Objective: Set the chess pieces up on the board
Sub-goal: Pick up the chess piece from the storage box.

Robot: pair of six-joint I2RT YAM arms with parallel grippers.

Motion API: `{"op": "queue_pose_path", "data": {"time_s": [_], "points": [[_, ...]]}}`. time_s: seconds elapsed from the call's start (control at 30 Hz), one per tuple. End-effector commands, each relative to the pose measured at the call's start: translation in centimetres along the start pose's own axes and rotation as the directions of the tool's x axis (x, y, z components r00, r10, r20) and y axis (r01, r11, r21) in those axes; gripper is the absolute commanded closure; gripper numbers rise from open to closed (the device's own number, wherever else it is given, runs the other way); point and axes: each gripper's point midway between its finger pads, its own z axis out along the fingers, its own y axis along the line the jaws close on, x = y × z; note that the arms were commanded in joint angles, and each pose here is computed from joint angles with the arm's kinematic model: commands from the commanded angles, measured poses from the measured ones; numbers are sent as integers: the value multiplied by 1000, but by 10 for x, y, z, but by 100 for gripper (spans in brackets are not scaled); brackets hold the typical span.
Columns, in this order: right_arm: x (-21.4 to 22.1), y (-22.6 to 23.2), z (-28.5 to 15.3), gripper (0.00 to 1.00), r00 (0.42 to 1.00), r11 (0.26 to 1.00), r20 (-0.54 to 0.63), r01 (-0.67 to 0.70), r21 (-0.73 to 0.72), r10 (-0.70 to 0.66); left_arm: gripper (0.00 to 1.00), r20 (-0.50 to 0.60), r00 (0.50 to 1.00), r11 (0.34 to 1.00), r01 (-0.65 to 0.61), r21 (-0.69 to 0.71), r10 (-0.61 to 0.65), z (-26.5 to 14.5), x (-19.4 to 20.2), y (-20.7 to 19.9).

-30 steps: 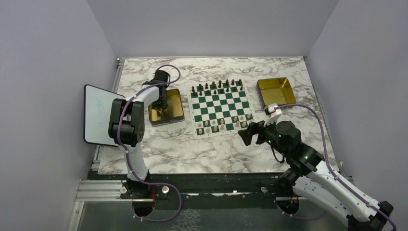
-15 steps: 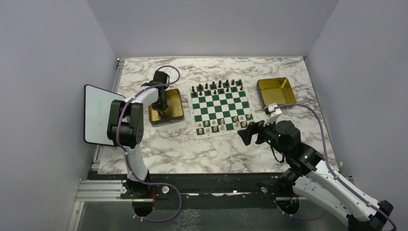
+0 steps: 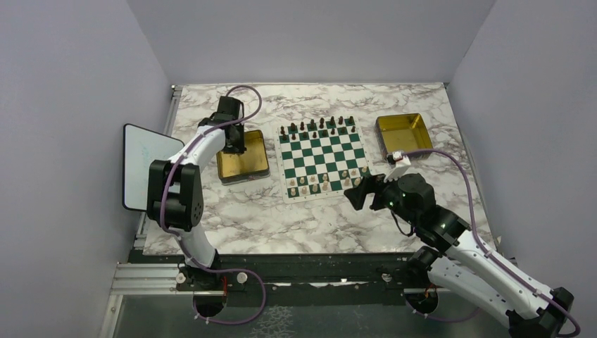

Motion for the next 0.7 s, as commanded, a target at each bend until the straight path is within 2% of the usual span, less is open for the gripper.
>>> {"op": "queue_pose_path", "data": {"time_s": [0.0, 0.3, 0.5, 0.57, 0.67], "points": [[-12, 15, 2, 0, 998, 997, 27, -58, -53, 60, 100, 73, 997, 995, -15, 94, 8, -32, -14, -11], [-15, 41, 15, 2, 997, 984, -10, -76, -159, 75, 100, 184, 983, 964, -55, 262, 7, -82, -16, -35], [-19, 49, 26, 3, 997, 982, -30, -69, -178, 65, 100, 204, 977, 951, -13, 310, -54, -99, -5, -40], [-24, 49, 30, 3, 998, 984, -16, -62, -166, 61, 100, 225, 973, 912, -42, 409, -56, -111, -2, -57], [-37, 55, 36, 4, 998, 982, 24, -52, -184, 57, 100, 250, 966, 814, -91, 573, -69, -137, 4, -85]]}}
